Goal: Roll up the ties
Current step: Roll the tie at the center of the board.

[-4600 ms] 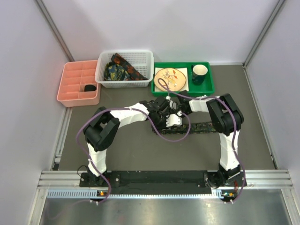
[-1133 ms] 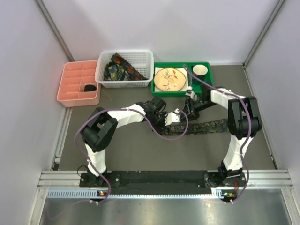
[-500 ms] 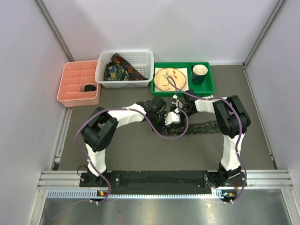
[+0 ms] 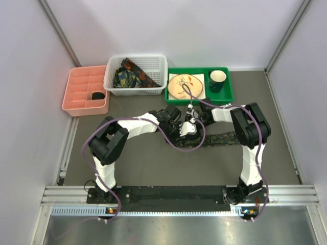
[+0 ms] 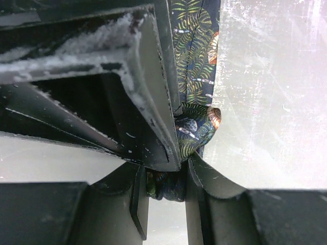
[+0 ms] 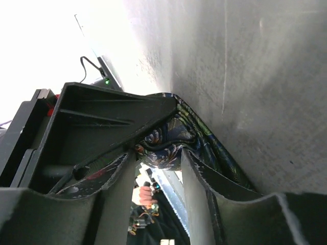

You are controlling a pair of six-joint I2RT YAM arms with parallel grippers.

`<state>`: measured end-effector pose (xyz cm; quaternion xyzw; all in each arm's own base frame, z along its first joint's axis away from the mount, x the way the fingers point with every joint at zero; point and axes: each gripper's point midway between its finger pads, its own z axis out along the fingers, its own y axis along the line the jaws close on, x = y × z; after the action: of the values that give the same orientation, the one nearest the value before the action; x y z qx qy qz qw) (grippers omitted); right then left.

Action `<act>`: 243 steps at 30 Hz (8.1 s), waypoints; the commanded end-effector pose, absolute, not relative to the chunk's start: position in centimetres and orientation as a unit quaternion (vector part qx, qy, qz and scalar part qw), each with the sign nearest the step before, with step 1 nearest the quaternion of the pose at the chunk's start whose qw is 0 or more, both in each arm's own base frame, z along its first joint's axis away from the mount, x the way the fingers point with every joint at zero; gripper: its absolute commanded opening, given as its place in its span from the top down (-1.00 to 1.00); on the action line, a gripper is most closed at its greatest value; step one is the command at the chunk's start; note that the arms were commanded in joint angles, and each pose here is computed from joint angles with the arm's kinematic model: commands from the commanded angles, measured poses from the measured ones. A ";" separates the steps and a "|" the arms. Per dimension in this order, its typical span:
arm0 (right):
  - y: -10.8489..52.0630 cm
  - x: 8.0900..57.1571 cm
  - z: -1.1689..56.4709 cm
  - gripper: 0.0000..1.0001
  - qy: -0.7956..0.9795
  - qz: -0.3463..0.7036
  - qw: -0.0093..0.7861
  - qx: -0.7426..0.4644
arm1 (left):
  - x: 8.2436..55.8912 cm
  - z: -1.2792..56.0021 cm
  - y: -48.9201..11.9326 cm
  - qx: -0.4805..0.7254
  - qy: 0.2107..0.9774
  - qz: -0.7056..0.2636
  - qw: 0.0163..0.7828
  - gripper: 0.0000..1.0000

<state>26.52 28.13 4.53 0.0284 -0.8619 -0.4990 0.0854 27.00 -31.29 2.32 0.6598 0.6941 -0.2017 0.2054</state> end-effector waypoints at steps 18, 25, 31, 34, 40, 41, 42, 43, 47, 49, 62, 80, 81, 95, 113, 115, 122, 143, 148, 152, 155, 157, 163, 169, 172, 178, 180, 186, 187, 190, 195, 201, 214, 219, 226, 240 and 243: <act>27.0 26.6 1.5 1.00 -0.895 -0.431 0.063 0.093 | 25.2 0.4 -29.5 0.643 0.717 -0.217 0.160 -0.07; 26.3 26.8 1.0 1.00 -0.903 -0.414 0.049 0.102 | 26.9 5.1 -29.8 0.592 0.692 -0.320 0.261 -0.57; 25.2 27.4 0.5 1.00 -0.912 -0.396 0.028 0.109 | 27.2 8.3 -29.8 0.566 0.645 -0.383 0.342 -0.79; 24.5 27.7 0.3 1.00 -0.915 -0.387 0.019 0.109 | 27.3 8.7 -30.5 0.551 0.638 -0.403 0.356 -0.79; 23.5 28.4 0.2 1.00 -0.920 -0.376 0.001 0.108 | 27.9 7.5 -31.8 0.537 0.636 -0.425 0.355 -0.72; 23.3 28.6 0.2 1.00 -0.921 -0.374 -0.003 0.108 | 27.9 7.0 -31.9 0.536 0.638 -0.427 0.351 -0.69; 23.1 28.7 0.1 1.00 -0.922 -0.372 -0.005 0.106 | 27.8 6.9 -32.2 0.537 0.637 -0.429 0.350 -0.68; 22.9 28.8 -0.1 1.00 -0.923 -0.369 -0.006 0.106 | 27.8 7.0 -32.7 0.538 0.633 -0.433 0.350 -0.67; 22.4 29.1 -0.1 1.00 -0.926 -0.364 -0.014 0.101 | 27.3 5.9 -34.2 0.538 0.635 -0.439 0.337 -0.63; 22.4 29.0 -0.1 1.00 -0.926 -0.364 -0.016 0.099 | 27.0 5.6 -35.0 0.533 0.640 -0.440 0.335 -0.61; 23.3 28.5 1.2 1.00 -0.909 -0.404 -0.028 0.100 | 27.1 2.1 -35.3 0.561 0.683 -0.366 0.293 0.28; 24.7 27.0 8.2 -0.16 -0.860 -0.504 0.054 0.052 | 26.0 0.0 -31.9 0.662 0.708 -0.162 0.186 0.58; 24.7 27.1 8.0 -0.13 -0.861 -0.504 0.055 0.051 | 26.1 -0.2 -31.9 0.662 0.710 -0.157 0.183 0.59; 21.8 27.5 3.3 1.00 -0.902 -0.421 0.035 0.088 | 26.0 -0.1 -32.1 0.645 0.717 -0.178 0.195 -0.29; 18.5 29.5 0.0 1.00 -0.936 -0.326 -0.039 0.126 | 26.9 5.0 -38.8 0.520 0.645 -0.445 0.340 -0.72; 18.4 29.5 0.0 1.00 -0.937 -0.323 -0.049 0.127 | 26.9 4.6 -39.2 0.512 0.650 -0.449 0.339 -0.70; 19.8 28.7 1.6 1.00 -0.917 -0.378 -0.039 0.123 | 26.3 2.1 -38.1 0.577 0.668 -0.364 0.297 0.16; 22.1 26.3 6.6 -0.10 -0.861 -0.499 0.072 0.066 | 25.4 -0.9 -33.2 0.655 0.722 -0.155 0.163 0.41; 21.9 25.6 4.3 0.10 -0.875 -0.472 0.079 0.079 | 25.3 -1.4 -33.4 0.657 0.722 -0.152 0.157 0.35; 21.2 26.0 2.6 0.92 -0.888 -0.444 0.073 0.095 | 25.1 -1.4 -33.6 0.658 0.720 -0.154 0.157 0.31; 20.4 26.1 1.9 1.00 -0.897 -0.426 0.063 0.099 | 25.0 -1.2 -34.0 0.656 0.719 -0.163 0.164 0.07; 19.8 26.0 1.3 1.00 -0.905 -0.410 0.061 0.099 | 24.8 -0.8 -34.0 0.648 0.720 -0.177 0.172 -0.29; 17.5 26.4 -0.2 1.00 -0.925 -0.367 0.053 0.081 | 25.8 3.9 -36.2 0.607 0.672 -0.306 0.295 -0.81; 16.5 26.7 -1.0 1.00 -0.935 -0.340 0.037 0.096 | 26.0 6.0 -38.5 0.576 0.630 -0.378 0.358 -0.92; 16.2 26.8 -1.4 1.00 -0.938 -0.331 0.031 0.098 | 26.2 5.8 -39.9 0.561 0.626 -0.403 0.362 -0.95; 16.5 26.4 -1.7 1.00 -0.933 -0.344 0.043 0.094 | 26.9 4.4 -41.5 0.576 0.610 -0.398 0.372 -0.63; 16.8 26.5 -1.4 1.00 -0.929 -0.355 0.042 0.096 | 26.4 3.8 -41.8 0.602 0.597 -0.388 0.363 -0.18; 17.8 27.3 0.5 0.89 -0.917 -0.388 0.033 0.088 | 24.3 2.5 -39.4 0.655 0.623 -0.317 0.285 0.45; 18.0 27.6 1.1 0.76 -0.916 -0.392 0.031 0.077 | 24.6 2.4 -38.7 0.657 0.635 -0.297 0.278 0.58; 17.8 28.2 3.4 0.37 -0.910 -0.409 0.014 0.070 | 24.0 1.6 -35.8 0.669 0.665 -0.240 0.229 0.70; 18.1 27.8 6.9 0.01 -0.884 -0.463 0.008 0.065 | 24.1 0.7 -33.4 0.668 0.695 -0.186 0.190 0.69; 20.5 26.4 6.8 -0.16 -0.864 -0.498 0.040 0.067 | 24.9 -0.6 -34.3 0.658 0.716 -0.160 0.170 0.55; 19.8 25.0 2.0 1.00 -0.895 -0.433 0.078 0.077 | 24.9 -1.3 -34.6 0.656 0.718 -0.158 0.171 0.17; 18.3 24.8 0.7 1.00 -0.907 -0.409 0.078 0.067 | 25.5 1.6 -35.3 0.627 0.710 -0.227 0.227 -0.44; 16.5 24.8 -1.2 1.00 -0.925 -0.368 0.072 0.065 | 25.2 6.4 -37.3 0.611 0.625 -0.340 0.347 -0.69; 16.3 26.5 -1.2 1.00 -0.929 -0.364 0.053 0.041 | 26.6 4.8 -42.3 0.604 0.595 -0.393 0.355 -0.28; 17.0 26.9 -0.4 1.00 -0.920 -0.387 0.044 0.041 | 26.1 3.8 -41.7 0.632 0.602 -0.359 0.330 0.20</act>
<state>25.02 18.18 2.01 0.0161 -0.8997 -0.4261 0.0932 25.83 -40.97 2.93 0.6028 0.6190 -0.3812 0.3288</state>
